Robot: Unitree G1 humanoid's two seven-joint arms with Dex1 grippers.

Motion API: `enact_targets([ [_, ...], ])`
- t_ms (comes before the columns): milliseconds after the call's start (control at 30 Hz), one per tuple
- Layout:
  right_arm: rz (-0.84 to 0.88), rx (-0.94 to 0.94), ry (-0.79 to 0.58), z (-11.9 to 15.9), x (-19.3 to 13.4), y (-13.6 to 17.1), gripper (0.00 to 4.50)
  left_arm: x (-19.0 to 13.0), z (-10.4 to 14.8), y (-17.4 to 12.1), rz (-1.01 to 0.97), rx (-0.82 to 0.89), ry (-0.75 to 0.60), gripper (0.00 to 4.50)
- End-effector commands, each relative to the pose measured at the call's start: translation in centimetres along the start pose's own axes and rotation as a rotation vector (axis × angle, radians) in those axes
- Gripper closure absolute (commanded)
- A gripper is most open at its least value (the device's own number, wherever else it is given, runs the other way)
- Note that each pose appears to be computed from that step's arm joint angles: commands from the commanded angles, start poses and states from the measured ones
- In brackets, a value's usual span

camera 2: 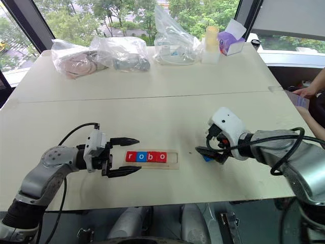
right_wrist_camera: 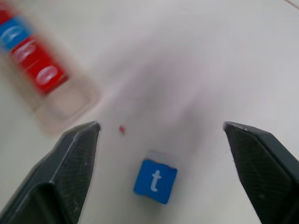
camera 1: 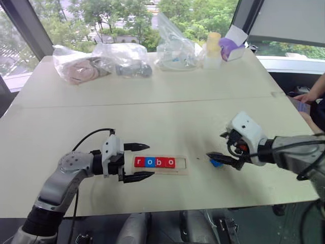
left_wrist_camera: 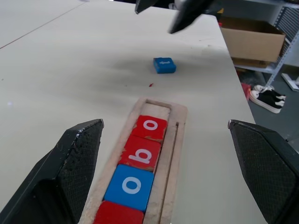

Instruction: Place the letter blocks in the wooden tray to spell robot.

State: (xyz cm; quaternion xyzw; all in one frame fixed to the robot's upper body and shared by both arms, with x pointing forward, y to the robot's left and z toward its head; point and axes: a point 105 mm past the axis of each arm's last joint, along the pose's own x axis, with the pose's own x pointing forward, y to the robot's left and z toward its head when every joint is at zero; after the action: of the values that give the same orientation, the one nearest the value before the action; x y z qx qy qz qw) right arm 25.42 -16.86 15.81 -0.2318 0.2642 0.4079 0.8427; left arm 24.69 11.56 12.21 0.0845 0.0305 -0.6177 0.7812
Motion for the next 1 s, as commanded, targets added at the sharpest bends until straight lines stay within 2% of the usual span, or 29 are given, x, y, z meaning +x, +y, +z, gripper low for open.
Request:
enact_targets([
  [33,0.197,-0.236,-0.018,-0.9,-0.4,-0.1,0.04,0.1,1.2,0.1,-0.003,0.041,-0.020,0.00],
  [133,0.300,-0.319,0.035,-2.7,-0.1,-1.0,0.04,0.0,1.4,0.3,0.008,0.043,-0.020,0.00],
  [267,0.323,-0.442,0.097,-4.4,1.1,-2.7,0.04,-0.1,1.6,0.1,0.019,0.041,-0.022,0.00],
  [600,0.371,-0.495,0.114,-5.8,3.6,-4.7,0.04,-0.6,1.7,0.0,0.047,0.038,-0.012,0.00],
  [700,0.390,-0.494,0.095,-5.6,4.0,-4.5,0.76,-0.7,1.7,0.1,0.055,0.040,-0.010,0.00],
  [867,0.368,-0.413,0.054,-4.7,4.6,-4.2,3.24,-0.9,1.7,0.1,0.061,0.040,-0.009,0.00],
  [900,0.354,-0.375,0.041,-4.4,4.8,-4.1,3.37,-0.9,1.7,0.1,0.062,0.040,-0.009,0.00],
  [1000,0.314,-0.265,0.012,-3.4,5.2,-3.6,3.36,-0.9,1.7,0.2,0.068,0.042,-0.009,0.00],
])
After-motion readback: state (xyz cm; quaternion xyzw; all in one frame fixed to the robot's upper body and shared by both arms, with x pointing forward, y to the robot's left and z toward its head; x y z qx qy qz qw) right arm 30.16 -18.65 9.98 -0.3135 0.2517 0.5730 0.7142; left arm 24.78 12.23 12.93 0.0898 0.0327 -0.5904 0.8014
